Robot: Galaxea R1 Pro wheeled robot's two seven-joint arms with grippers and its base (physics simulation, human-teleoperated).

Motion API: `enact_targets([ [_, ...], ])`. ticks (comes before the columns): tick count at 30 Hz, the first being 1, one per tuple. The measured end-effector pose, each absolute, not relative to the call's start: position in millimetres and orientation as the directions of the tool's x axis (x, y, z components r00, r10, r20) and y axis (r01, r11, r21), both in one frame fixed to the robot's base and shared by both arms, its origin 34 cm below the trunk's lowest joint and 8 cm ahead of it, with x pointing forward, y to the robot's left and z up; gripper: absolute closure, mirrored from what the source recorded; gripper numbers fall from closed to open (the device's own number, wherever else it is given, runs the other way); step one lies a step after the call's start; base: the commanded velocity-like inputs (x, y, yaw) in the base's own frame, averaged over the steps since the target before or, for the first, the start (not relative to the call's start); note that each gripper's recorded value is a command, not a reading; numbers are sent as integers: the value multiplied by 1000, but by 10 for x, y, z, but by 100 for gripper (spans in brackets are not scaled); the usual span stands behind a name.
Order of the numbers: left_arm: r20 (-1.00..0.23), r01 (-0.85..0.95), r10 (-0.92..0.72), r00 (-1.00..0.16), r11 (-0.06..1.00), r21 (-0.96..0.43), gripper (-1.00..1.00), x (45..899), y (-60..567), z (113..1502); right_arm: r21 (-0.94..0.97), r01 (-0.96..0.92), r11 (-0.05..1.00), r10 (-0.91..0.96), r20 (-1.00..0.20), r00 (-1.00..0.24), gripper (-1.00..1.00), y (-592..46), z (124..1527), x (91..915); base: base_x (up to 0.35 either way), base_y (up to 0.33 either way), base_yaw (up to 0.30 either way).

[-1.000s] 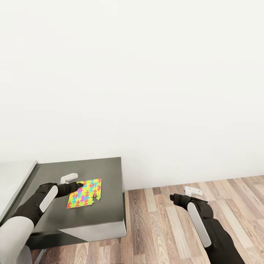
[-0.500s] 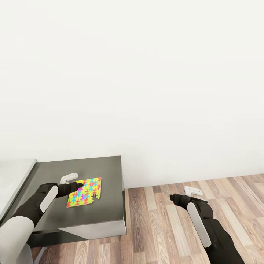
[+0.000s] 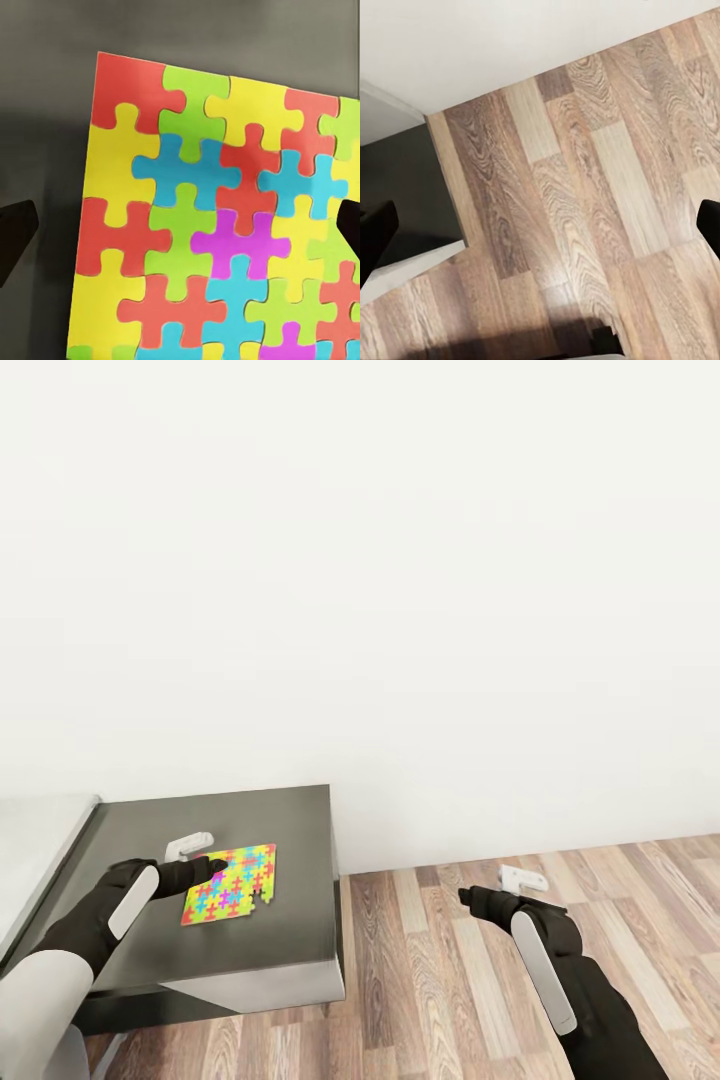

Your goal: Put all the toys in the child's room - the three board games (two on the bed and one on the table), the two jigsaw puzzles on the table, and the tennis ball on the table - inside the toy box on the table in the child's room.

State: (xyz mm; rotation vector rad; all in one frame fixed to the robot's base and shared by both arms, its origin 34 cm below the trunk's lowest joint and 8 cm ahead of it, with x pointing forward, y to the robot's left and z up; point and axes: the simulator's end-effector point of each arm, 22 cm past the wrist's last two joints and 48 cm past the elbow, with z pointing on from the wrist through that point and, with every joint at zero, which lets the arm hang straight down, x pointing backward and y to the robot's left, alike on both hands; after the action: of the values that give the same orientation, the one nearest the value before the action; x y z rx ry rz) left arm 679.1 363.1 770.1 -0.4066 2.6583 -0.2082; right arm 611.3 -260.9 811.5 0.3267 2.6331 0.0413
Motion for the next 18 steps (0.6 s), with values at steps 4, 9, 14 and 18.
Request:
enact_targets([
  [4,-401,-248,-314,-860,946,-210,-100,6790,3621,7698,93,219,971,237,-462,-854,-100,-2596,8118,6118,0,-209,0],
  [9,-399,-239,-305,-865,949,-206,-100,6782,3603,7690,95,219,971,238,-463,-854,-100,-2594,8118,6121,0,-107,0],
  [14,-399,-237,-303,-865,950,-205,-100,6781,3597,7687,94,220,971,238,-462,-854,-100,-2599,8116,6119,0,-159,0],
  [18,-399,-238,-303,-866,950,-205,-100,6780,3599,7688,95,220,971,239,-461,-855,-100,-2594,8109,6114,0,-84,0],
])
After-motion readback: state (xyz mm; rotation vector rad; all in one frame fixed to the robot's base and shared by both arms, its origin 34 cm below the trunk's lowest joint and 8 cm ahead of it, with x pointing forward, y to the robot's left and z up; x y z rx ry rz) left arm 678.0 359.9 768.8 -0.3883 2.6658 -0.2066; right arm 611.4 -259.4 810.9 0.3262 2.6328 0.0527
